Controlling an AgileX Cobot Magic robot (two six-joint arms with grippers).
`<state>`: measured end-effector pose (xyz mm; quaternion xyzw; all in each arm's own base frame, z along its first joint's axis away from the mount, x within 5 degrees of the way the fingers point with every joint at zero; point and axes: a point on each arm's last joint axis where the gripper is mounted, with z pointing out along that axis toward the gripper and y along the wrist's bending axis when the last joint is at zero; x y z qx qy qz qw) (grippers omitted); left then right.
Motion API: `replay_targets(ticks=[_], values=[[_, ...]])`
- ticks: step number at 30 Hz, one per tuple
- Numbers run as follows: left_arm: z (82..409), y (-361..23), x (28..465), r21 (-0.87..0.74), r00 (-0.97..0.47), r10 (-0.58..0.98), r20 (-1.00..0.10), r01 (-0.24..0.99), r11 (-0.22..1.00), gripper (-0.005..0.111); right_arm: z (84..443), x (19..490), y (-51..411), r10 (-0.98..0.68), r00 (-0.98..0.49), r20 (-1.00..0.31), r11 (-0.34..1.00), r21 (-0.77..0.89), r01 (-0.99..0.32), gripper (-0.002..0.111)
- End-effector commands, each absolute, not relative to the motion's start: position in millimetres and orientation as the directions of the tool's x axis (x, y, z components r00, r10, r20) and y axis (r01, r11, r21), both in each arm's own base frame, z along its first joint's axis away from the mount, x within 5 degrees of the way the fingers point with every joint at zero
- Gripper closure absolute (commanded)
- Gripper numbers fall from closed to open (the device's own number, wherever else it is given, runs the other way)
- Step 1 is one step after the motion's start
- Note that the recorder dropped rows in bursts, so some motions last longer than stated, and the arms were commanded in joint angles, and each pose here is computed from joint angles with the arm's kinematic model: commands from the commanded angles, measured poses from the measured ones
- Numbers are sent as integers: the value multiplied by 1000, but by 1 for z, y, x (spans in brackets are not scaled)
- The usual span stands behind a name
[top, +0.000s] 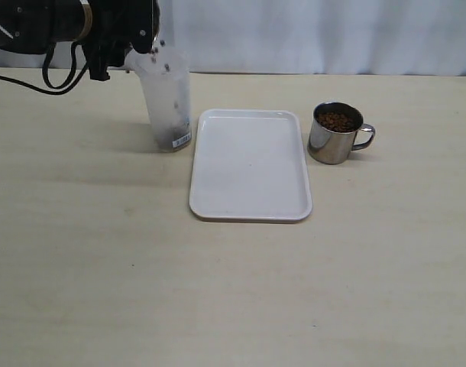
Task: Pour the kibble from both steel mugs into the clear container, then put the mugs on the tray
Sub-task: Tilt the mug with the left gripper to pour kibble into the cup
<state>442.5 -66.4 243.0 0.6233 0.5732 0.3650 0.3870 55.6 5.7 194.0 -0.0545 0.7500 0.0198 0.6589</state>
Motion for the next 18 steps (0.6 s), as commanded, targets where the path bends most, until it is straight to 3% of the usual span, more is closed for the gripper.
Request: replay_targets(ticks=[1, 18], values=[[250, -71, 443, 909, 79, 997, 23, 412, -54, 107, 194, 55, 6, -66, -117, -991, 993, -53, -110, 103], [250, -72, 443, 905, 99, 988, 116, 400, -146, 107, 194, 55, 6, -66, -117, -991, 993, -53, -110, 103]])
